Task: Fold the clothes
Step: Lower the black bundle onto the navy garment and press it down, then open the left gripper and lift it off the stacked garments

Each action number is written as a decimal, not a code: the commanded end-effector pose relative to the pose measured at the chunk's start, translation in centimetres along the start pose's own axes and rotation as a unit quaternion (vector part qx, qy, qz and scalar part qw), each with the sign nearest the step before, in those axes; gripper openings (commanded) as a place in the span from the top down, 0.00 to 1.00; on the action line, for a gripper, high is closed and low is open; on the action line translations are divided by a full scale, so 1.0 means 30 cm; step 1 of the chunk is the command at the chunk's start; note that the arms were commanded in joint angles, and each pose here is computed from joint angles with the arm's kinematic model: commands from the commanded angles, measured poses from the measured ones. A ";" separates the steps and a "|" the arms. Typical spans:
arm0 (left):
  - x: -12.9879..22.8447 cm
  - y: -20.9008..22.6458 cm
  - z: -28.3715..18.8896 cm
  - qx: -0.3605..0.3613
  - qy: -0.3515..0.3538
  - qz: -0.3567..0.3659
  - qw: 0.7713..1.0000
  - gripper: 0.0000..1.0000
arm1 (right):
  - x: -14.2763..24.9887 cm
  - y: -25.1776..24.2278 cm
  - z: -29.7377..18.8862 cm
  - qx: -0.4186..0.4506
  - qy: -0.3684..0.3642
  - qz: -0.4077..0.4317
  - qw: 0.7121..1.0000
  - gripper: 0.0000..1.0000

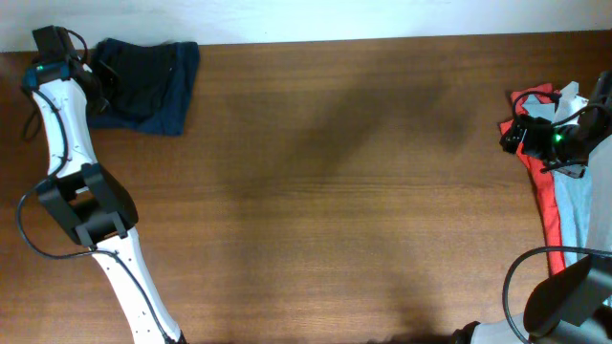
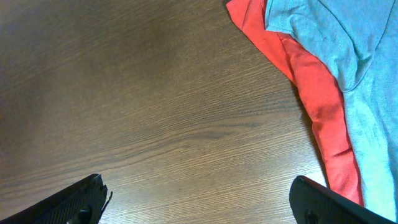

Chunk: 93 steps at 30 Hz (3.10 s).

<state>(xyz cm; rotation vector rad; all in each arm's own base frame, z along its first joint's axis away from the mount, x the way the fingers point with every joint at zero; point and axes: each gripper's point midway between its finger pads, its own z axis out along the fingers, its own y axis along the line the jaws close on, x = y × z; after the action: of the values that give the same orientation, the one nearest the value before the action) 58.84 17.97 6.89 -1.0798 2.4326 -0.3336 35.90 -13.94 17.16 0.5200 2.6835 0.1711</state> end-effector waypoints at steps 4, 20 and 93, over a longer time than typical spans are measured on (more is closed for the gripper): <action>-0.021 0.095 0.016 -0.035 -0.005 -0.011 0.999 1.00 | -0.004 -0.009 -0.014 0.009 -0.005 -0.001 1.000 0.01; -0.138 -0.062 -0.325 0.031 -0.072 0.074 0.994 0.02 | -0.004 -0.009 -0.014 0.009 -0.004 -0.001 1.000 0.01; 0.322 -0.214 0.048 0.155 0.145 0.116 0.970 1.00 | -0.004 -0.009 -0.014 0.009 -0.005 -0.001 1.000 0.01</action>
<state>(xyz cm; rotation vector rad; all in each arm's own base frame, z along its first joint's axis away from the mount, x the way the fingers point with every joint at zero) 57.80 8.69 6.16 -0.7255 2.6087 -0.6098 35.89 -13.93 17.16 0.5212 2.6837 0.1715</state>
